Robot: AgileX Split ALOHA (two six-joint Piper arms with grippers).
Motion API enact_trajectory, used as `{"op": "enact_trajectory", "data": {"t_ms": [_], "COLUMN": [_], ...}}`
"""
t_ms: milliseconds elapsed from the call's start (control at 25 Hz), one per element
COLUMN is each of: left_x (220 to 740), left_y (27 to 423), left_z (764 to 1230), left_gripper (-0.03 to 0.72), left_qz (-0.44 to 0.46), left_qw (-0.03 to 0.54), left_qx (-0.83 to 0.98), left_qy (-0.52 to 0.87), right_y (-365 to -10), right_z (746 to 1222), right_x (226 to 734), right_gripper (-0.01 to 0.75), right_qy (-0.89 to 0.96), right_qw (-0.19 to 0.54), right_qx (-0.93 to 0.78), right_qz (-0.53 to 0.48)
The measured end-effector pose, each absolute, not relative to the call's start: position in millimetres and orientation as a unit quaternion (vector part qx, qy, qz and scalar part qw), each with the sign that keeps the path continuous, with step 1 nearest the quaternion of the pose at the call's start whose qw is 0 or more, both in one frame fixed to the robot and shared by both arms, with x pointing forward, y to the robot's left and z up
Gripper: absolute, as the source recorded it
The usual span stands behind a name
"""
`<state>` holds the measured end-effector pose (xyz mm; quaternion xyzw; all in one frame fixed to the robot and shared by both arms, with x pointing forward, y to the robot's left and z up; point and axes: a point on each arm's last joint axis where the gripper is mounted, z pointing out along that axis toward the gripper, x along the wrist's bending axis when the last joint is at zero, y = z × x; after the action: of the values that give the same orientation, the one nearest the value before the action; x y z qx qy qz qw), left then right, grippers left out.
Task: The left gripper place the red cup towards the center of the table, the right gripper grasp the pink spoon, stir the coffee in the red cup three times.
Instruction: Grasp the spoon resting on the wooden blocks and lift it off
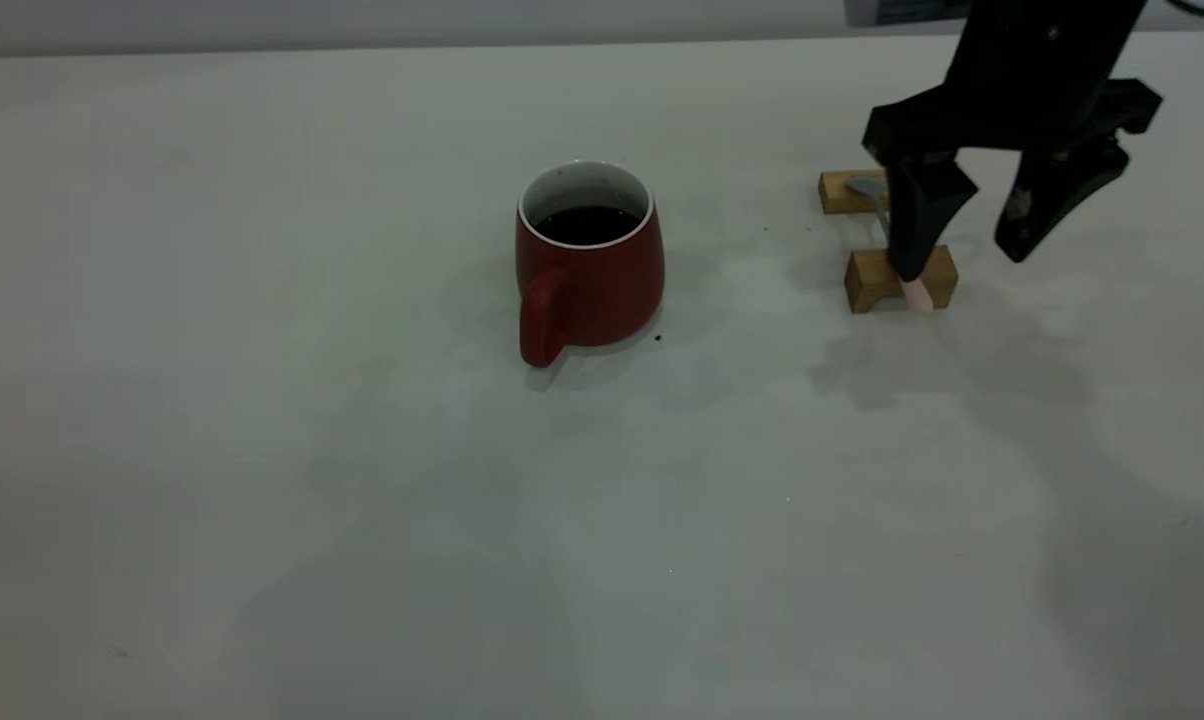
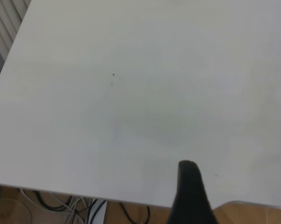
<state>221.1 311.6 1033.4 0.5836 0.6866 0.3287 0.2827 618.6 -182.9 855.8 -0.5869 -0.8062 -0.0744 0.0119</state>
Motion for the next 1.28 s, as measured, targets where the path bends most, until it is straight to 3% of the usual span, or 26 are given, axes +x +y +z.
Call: {"op": "enact_trajectory", "data": {"t_ms": [640, 1280], "left_x": [221, 221], "left_y": [312, 312], "left_z": [1033, 1033], "left_gripper": [0.594, 0.594], "left_qz": [0.329, 0.329], "left_qw": [0.283, 0.283], "left_qx": [0.584, 0.584], "left_qy": [0.687, 0.687], "right_y": [-180, -193], "right_z": [816, 812], "right_x": [626, 634], "right_gripper": [0.697, 0.687], "right_qy": [-0.811, -0.803], "right_qw": [-0.017, -0.04], "right_qx": [-0.578, -0.587], "right_qz": [-0.085, -0.097]}}
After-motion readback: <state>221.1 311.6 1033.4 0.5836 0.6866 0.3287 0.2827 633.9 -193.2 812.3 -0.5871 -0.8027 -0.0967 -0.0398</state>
